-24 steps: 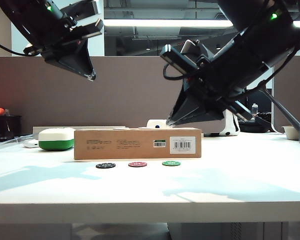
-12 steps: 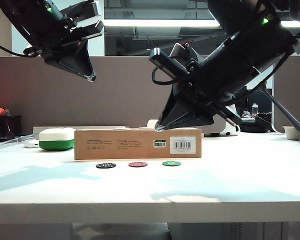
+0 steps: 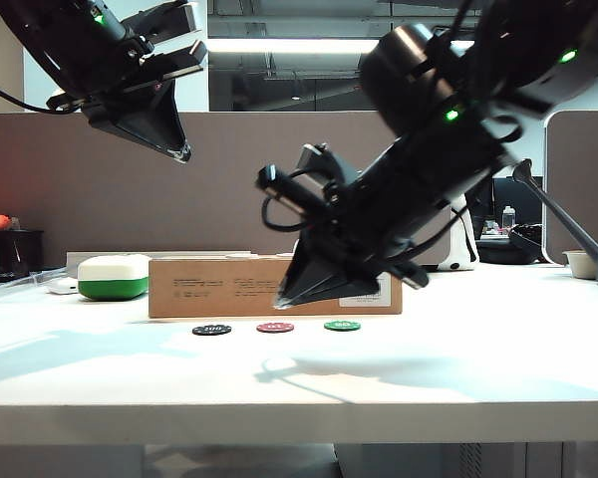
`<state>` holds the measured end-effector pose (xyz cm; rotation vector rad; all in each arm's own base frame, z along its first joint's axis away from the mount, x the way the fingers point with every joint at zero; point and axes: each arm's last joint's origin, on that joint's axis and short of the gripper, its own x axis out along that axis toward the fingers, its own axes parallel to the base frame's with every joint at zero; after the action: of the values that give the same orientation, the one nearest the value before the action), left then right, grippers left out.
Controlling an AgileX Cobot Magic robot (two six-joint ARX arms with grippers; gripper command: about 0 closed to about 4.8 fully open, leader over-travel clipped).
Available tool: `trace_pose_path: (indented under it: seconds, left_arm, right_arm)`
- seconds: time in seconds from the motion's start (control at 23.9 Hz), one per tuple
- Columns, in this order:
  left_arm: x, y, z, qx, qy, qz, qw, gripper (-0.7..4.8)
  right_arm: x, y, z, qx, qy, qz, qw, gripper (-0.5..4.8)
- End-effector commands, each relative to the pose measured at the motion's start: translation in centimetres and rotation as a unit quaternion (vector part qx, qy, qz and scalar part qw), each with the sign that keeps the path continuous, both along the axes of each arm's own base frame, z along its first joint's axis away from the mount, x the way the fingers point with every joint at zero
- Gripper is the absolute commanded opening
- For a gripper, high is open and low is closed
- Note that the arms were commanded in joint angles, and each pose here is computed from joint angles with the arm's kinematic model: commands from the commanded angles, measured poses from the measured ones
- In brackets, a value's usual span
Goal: Push the chip, whose value equals the sum of all the chip values on the rectangular box, forward next to the box.
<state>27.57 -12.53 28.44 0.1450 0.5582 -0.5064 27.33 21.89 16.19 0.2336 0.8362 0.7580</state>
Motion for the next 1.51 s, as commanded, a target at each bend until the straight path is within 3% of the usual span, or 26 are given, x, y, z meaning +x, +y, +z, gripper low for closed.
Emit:
trace_pose_path:
  seconds: [0.04, 0.5, 0.75, 1.05, 1.51]
  left_arm:
    - [0.1, 0.0, 0.3, -0.004, -0.006, 0.000, 1.000, -0.05]
    - [0.0, 0.0, 0.3, -0.004, -0.005, 0.000, 1.000, -0.05]
    - [0.0, 0.0, 0.3, -0.004, -0.006, 0.000, 1.000, -0.05]
    - [0.0, 0.0, 0.3, -0.004, -0.005, 0.000, 1.000, -0.05]
    - [0.0, 0.0, 0.3, -0.004, -0.005, 0.000, 1.000, -0.05]
  right_arm:
    - [1.0, 0.9, 0.0, -0.015, 0.006, 0.008, 1.000, -0.01]
    - [2.9, 2.1, -1.4, -0.046, 0.017, -0.001, 0.999, -0.01]
    - [3.4, 2.1, -2.1, -0.086, -0.016, -0.022, 0.996, -0.01]
    - [4.5, 2.9, -4.1, -0.107, -0.004, -0.030, 0.994, -0.02]
    - [4.3, 2.8, -3.9, -0.146, 0.018, -0.041, 0.988, -0.01]
